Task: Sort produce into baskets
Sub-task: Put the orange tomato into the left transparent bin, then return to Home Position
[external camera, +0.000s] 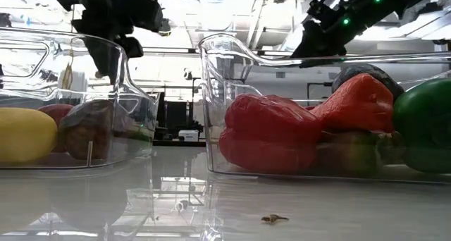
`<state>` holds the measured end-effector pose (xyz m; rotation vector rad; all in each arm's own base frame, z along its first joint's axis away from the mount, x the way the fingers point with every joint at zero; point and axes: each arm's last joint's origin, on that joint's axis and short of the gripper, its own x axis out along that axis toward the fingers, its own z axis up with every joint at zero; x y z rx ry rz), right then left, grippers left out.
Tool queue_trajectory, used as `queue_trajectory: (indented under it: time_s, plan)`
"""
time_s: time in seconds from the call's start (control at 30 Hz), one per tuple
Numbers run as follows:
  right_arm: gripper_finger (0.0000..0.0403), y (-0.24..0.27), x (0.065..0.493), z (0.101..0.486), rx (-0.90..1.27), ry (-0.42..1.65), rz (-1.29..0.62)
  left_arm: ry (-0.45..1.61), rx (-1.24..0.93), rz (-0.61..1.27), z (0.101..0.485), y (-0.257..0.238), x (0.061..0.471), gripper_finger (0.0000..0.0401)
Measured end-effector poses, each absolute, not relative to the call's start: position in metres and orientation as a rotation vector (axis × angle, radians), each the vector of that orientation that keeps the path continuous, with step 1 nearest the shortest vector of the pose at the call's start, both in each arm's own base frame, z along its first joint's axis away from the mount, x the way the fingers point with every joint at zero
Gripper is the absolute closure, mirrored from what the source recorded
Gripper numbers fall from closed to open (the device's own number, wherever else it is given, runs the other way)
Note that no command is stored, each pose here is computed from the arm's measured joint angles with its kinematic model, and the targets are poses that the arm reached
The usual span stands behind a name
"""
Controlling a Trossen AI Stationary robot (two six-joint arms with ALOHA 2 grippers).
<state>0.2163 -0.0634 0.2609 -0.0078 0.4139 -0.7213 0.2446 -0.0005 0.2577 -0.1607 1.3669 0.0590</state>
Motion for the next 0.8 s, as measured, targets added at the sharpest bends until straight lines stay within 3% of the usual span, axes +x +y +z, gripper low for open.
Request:
queue_trajectory:
  time_s: [0.13, 0.23, 0.43, 0.8]
  plan:
    - [0.0058, -0.059, 0.214, 0.265, -0.022, 0.401, -0.7, 1.361, -0.083, 0.055, 0.258, -0.004, 0.245, 0.0157]
    - [0.0058, -0.058, 0.206, 0.27, -0.023, 0.396, -0.67, 1.298, 0.0, 0.136, 0.261, 0.0, 0.25, 0.0146]
    - [0.0058, -0.058, 0.184, 0.272, 0.002, 0.329, -0.639, 1.07, 0.059, 0.119, 0.266, 0.004, 0.242, 0.0154]
    - [0.0058, -0.065, 0.137, 0.261, 0.036, 0.132, -0.544, 0.647, -0.013, 0.203, 0.26, 0.025, 0.177, 0.017]
